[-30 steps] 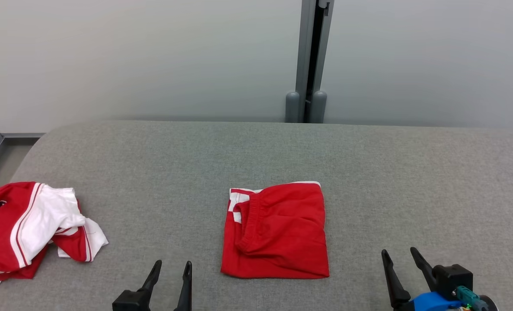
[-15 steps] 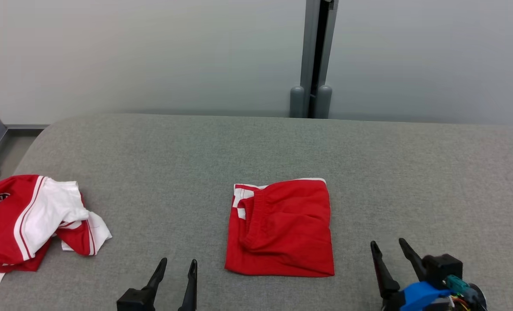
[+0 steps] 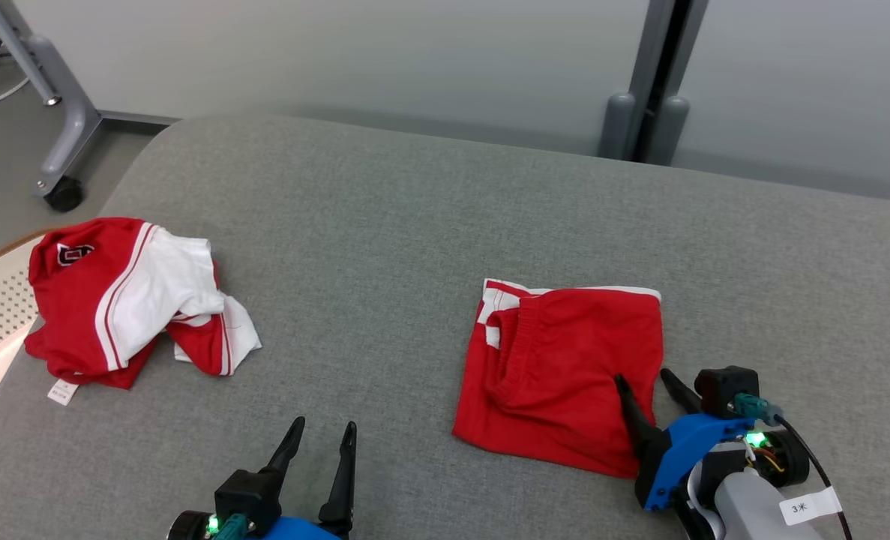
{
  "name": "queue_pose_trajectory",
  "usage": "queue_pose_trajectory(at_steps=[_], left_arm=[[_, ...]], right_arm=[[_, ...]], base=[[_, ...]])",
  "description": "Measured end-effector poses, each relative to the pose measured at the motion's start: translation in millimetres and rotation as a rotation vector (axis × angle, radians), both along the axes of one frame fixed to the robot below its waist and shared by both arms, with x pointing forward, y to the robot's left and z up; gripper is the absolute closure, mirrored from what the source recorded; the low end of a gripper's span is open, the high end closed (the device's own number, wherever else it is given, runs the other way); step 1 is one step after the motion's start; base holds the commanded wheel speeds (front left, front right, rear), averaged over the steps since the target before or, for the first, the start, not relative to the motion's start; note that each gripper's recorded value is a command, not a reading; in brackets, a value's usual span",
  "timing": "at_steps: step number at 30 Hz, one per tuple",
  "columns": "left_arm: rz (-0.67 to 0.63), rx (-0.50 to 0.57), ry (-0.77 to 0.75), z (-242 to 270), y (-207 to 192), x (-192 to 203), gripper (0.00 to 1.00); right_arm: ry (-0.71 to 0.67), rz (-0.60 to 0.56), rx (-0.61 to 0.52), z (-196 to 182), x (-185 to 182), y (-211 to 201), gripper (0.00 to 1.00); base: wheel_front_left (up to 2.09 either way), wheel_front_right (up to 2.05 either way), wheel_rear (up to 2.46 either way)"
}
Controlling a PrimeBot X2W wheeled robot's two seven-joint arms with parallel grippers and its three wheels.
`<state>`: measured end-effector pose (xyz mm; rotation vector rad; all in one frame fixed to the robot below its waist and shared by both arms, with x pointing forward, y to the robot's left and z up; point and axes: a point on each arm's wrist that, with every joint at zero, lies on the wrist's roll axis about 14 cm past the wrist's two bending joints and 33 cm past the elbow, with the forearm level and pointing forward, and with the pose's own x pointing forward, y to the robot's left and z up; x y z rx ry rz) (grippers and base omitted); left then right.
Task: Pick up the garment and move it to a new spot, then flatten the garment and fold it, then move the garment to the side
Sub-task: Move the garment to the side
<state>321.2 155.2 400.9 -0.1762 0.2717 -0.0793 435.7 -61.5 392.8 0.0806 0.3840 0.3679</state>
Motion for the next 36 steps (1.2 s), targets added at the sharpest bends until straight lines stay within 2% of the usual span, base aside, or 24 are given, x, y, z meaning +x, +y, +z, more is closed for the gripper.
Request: queue_pose_trajectory(at_steps=[1, 2, 3, 4, 9, 14, 23, 28, 29, 36], left_arm=[[0.011, 0.001, 0.004, -0.9, 3.2, -0.5, 0.00], [0.020, 0.002, 0.010, -2.6, 5.8, -1.7, 0.00], [0.027, 0.003, 0.017, -4.3, 8.0, -2.7, 0.00], [0.033, 0.004, 0.022, -5.7, 9.9, -3.4, 0.00], [0.019, -0.001, 0.010, -3.0, 6.6, 3.1, 0.00], [-0.098, -0.021, -0.011, 1.4, -28.5, 18.8, 0.00], [-0.480, -0.106, -0.045, 11.6, -152.8, 40.8, 0.00], [-0.686, -0.161, -0.052, 19.4, -218.0, 27.4, 0.00], [-0.761, -0.173, -0.061, 24.6, -239.7, 19.7, 0.00], [-0.922, -0.169, -0.053, 25.4, -276.0, -10.0, 0.00]], right_arm=[[0.031, 0.008, -0.009, -9.5, -2.6, 1.9, 0.00], [0.057, 0.010, -0.011, -17.3, -4.5, 3.4, 0.13], [0.067, 0.018, -0.014, -21.8, -4.8, 5.6, 0.62], [0.071, 0.018, -0.013, -23.7, -3.2, 6.7, 1.00], [0.056, -0.016, 0.000, -21.0, -0.1, -2.2, 1.00], [0.020, -0.121, -0.010, -11.0, -2.7, -43.5, 1.00], [0.030, -0.373, -0.054, -14.0, -57.2, -141.7, 1.00], [0.027, -0.508, -0.078, -9.7, -94.4, -186.3, 1.00], [0.018, -0.550, -0.083, -5.9, -106.3, -198.9, 1.00], [-0.002, -0.633, -0.091, 2.0, -131.5, -222.0, 1.00]], base=[[0.00, 0.00, 0.00], [0.00, 0.00, 0.00], [0.00, 0.00, 0.00], [0.00, 0.00, 0.00], [0.00, 0.00, 0.00], [0.00, 0.00, 0.00], [0.00, 0.00, 0.00], [0.00, 0.00, 0.00], [0.00, 0.00, 0.00], [0.00, 0.00, 0.00]])
